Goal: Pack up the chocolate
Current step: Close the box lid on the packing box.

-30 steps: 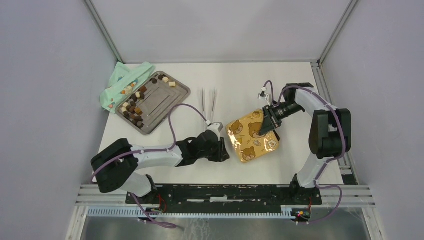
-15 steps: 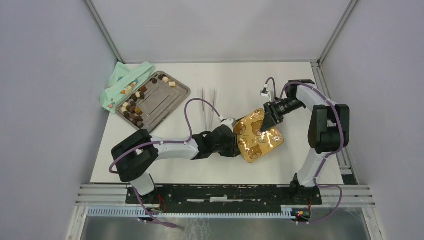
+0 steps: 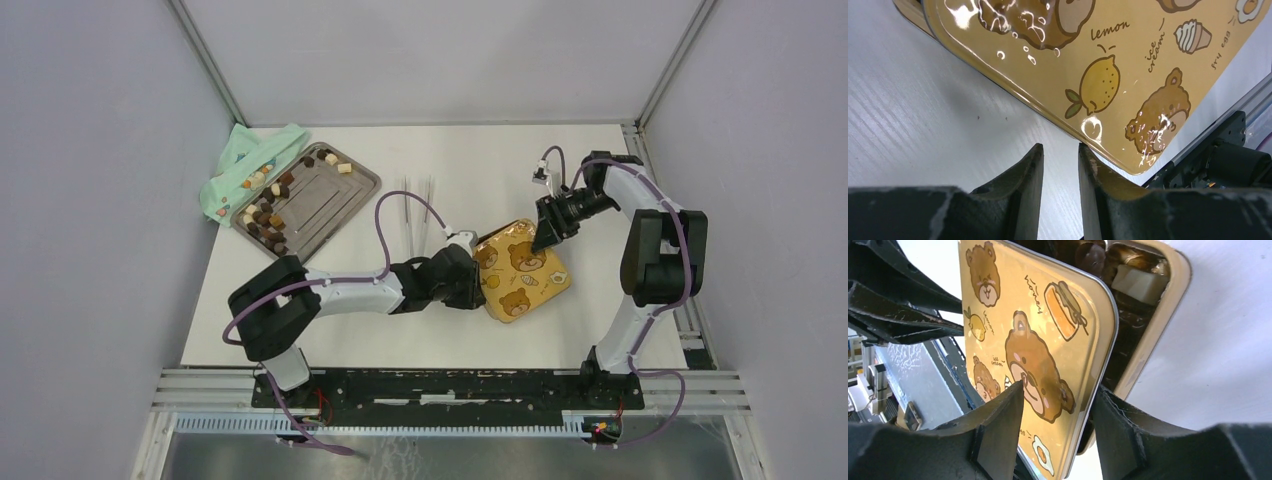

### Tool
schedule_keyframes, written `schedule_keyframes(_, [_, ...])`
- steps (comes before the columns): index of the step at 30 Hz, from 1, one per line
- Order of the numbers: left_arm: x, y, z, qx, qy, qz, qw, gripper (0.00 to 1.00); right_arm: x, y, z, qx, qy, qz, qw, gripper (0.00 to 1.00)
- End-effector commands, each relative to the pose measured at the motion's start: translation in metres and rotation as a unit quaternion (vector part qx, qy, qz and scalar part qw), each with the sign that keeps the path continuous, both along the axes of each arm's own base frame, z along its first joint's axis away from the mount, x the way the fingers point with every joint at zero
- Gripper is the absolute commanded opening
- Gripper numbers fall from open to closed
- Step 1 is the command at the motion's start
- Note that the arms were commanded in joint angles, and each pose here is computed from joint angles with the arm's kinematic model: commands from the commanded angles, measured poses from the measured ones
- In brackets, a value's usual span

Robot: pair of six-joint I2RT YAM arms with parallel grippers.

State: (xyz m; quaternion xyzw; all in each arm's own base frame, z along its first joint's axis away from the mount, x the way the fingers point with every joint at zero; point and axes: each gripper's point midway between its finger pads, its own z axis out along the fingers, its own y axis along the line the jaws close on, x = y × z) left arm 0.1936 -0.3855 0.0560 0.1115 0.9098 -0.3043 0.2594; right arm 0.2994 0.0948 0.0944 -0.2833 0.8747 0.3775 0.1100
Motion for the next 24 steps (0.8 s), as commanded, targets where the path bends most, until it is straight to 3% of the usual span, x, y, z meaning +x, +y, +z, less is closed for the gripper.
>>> schedule_keyframes(1, [0.011,-0.007,0.017,-0.005,-0.036,-0.008,0.999,0.38,0.028,-0.006,0.007,-0.025,-0.047,-0.019,0.998,0.58])
schedule_keyframes(16, [0.002,0.027,0.047,-0.007,-0.06,0.007,0.998,0.45,0.069,-0.021,0.029,-0.06,-0.136,-0.054,0.987,0.6])
schedule_keyframes(20, [0.007,0.042,0.074,-0.008,-0.104,0.001,0.995,0.61,0.062,-0.022,0.064,-0.064,-0.232,-0.004,0.971,0.6])
schedule_keyframes(24, [0.031,0.06,0.106,-0.02,-0.15,-0.008,0.988,0.77,0.028,-0.014,0.098,-0.049,-0.364,0.09,0.926,0.59])
